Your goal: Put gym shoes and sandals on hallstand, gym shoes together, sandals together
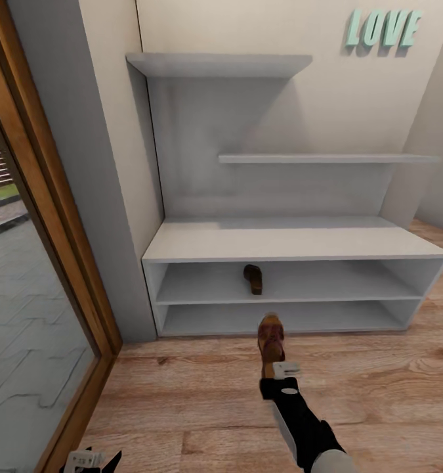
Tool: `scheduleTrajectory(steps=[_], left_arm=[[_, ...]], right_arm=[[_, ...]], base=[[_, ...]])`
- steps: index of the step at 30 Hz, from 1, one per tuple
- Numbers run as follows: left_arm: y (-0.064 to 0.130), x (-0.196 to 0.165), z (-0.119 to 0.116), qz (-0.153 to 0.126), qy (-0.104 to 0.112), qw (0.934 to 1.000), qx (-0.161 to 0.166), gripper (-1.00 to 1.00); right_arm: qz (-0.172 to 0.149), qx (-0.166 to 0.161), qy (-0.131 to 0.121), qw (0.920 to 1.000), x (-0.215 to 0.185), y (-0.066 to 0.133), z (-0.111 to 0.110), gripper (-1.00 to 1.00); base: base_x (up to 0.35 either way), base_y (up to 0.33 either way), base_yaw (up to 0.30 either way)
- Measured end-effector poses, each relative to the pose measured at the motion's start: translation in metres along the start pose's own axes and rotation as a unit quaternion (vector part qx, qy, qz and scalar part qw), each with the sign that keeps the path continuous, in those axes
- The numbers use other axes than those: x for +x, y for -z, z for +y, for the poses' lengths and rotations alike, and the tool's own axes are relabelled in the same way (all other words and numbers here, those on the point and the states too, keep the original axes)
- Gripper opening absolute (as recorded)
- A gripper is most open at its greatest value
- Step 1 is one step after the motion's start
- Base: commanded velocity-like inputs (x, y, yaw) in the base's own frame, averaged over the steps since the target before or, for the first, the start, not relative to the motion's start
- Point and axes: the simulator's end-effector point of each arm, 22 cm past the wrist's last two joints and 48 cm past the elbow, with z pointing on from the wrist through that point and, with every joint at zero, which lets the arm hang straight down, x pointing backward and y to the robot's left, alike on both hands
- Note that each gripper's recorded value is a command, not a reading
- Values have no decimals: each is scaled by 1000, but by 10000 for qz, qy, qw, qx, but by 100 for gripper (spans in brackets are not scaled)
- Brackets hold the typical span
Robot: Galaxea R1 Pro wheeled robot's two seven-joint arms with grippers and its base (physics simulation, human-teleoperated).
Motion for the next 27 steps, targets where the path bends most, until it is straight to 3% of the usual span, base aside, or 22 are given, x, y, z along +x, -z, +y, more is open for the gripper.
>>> scheduleTrajectory(steps=[7,14,27], left_arm=[[0,0,-1,-13,-6,10000,12,100],[-1,0,-2,-5,-6,10000,23,100],[-2,4,-10,19,22,10000,69,100]], right_arm=[[-340,216,223,9989,-72,1,-6,-100],[-134,226,289,9992,-81,2,-7,-100],[-144,189,285,9993,-82,2,-5,-100]], base=[[0,0,0],[0,0,0],[2,0,0]])
